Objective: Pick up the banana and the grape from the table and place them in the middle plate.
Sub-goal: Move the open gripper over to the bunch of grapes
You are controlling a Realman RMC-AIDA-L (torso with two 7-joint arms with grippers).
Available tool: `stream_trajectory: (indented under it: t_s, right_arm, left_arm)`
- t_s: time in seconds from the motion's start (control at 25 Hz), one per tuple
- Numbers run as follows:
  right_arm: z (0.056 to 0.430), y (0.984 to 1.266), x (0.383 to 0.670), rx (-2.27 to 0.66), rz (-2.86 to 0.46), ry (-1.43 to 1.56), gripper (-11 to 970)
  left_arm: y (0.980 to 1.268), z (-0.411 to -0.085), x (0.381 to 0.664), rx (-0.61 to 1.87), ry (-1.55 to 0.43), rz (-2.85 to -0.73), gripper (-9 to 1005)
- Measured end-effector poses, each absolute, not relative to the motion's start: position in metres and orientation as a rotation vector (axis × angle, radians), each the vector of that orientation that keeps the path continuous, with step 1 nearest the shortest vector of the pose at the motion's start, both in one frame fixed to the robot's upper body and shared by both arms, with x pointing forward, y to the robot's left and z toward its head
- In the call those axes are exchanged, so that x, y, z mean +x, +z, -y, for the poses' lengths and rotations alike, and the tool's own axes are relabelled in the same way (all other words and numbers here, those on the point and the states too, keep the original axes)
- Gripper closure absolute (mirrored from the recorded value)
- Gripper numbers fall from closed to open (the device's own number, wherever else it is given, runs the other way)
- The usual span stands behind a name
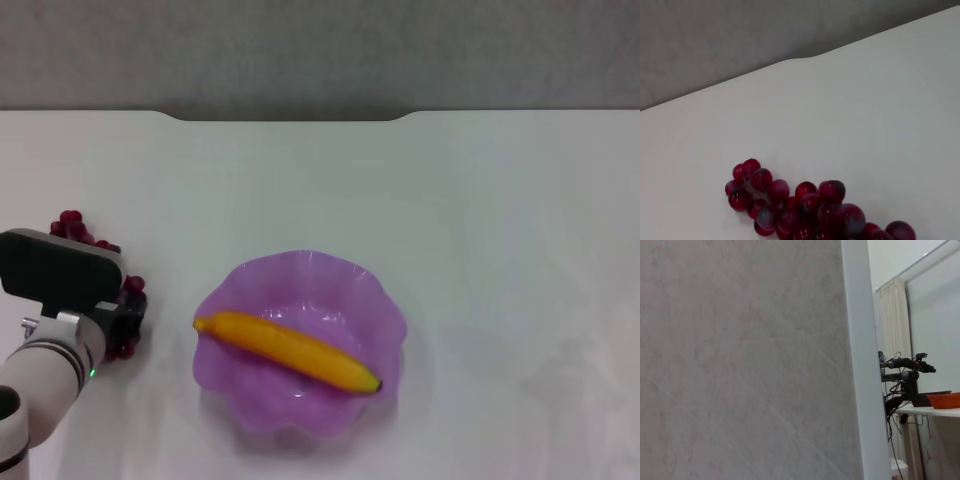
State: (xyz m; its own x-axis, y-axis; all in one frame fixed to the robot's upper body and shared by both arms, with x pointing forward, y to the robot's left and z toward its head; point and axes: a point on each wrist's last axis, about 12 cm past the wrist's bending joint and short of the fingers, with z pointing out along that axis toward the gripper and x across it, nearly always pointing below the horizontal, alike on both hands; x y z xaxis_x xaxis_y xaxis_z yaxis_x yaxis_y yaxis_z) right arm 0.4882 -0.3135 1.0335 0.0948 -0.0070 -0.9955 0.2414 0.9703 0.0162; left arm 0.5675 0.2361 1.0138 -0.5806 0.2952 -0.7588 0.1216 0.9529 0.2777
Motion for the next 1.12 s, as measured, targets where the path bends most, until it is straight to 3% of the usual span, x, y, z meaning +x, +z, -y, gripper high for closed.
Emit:
stream_trajectory:
  t_s: [1.12]
  right_arm:
    - [0.3145,1.0337,0.4885,0.207,-1.462,-0.167,956]
  left_arm:
    - [1.0166,-0.242,0.5697,0.271,0.307,-2.187,485]
